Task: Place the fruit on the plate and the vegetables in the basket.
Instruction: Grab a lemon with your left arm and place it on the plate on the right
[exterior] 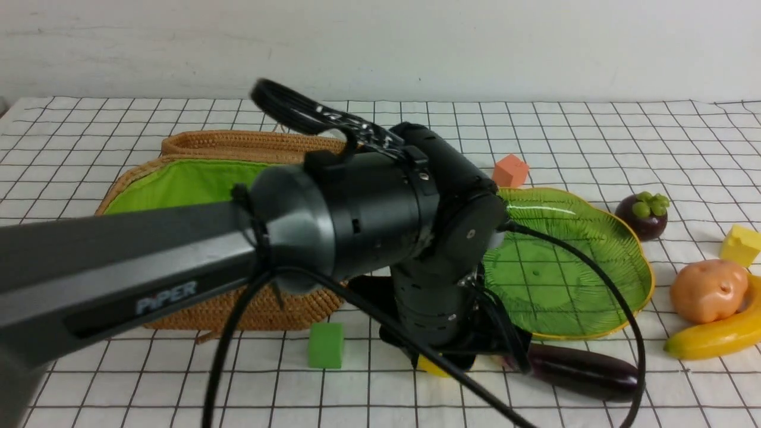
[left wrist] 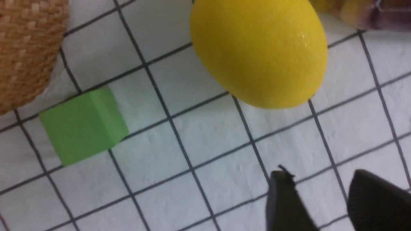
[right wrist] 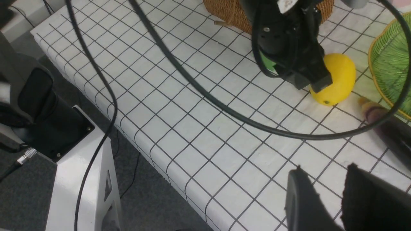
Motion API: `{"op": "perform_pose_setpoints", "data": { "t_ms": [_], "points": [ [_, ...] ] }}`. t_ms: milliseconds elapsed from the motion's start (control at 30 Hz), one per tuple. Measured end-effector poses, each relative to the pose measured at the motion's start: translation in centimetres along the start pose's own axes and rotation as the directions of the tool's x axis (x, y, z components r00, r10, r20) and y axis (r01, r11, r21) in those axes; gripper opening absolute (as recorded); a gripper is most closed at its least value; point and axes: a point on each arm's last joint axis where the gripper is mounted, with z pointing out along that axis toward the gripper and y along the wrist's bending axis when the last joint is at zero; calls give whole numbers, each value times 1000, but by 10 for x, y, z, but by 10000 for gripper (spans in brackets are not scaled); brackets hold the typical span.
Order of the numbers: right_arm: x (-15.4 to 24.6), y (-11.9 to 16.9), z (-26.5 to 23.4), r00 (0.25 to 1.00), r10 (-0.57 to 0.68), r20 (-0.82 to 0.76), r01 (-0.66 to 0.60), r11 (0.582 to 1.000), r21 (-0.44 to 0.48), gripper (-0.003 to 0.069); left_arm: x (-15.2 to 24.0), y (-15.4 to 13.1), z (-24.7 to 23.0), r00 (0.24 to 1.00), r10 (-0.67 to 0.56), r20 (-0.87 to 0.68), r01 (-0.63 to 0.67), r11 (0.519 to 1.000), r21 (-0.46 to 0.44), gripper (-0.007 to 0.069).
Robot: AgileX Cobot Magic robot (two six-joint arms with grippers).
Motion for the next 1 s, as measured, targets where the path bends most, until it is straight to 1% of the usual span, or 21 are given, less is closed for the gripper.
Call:
{"op": "perform_pose_setpoints", "data": {
  "t_ms": [33,100,133,167,200,233,333,400,633,900,1000],
  "points": [
    [0,0,0,1000,0,-1,0,1000,0,216,-6,-3,4,1000,-10,6,10,1000,3,407],
    [0,0,0,1000,0,-2,0,1000,-1,216,-14,-7,10,999,-40,31,40,999,-3,539],
    [0,0,0,1000,0,-2,0,1000,-1,216,-17,-7,12,998,-51,45,51,999,-7,589],
    [0,0,0,1000,0,-2,0,1000,-1,216,-18,-7,12,997,-53,49,54,999,-8,598],
    [0,0,0,1000,0,-5,0,1000,-2,216,-21,-7,15,995,-66,74,68,997,-27,636],
    [1,0,0,1000,0,-11,0,1000,-5,216,-24,-5,18,993,-68,99,73,996,-47,658],
    [2,1,0,1000,0,-18,0,1000,-7,216,-28,-3,23,988,-69,140,81,994,-76,664],
    [2,1,0,1000,0,-19,0,1000,-8,216,-30,-3,28,985,-73,158,88,992,-92,649],
    [2,1,0,1000,0,-20,0,1000,-8,219,-29,-5,53,990,-58,130,74,990,-116,598],
    [2,1,0,1000,0,-22,0,1000,-9,221,-28,-4,62,993,-51,103,66,987,-149,596],
    [2,1,0,1000,0,-23,0,1000,-9,221,-28,-5,63,995,-22,98,38,987,-156,596]
  ]
}}
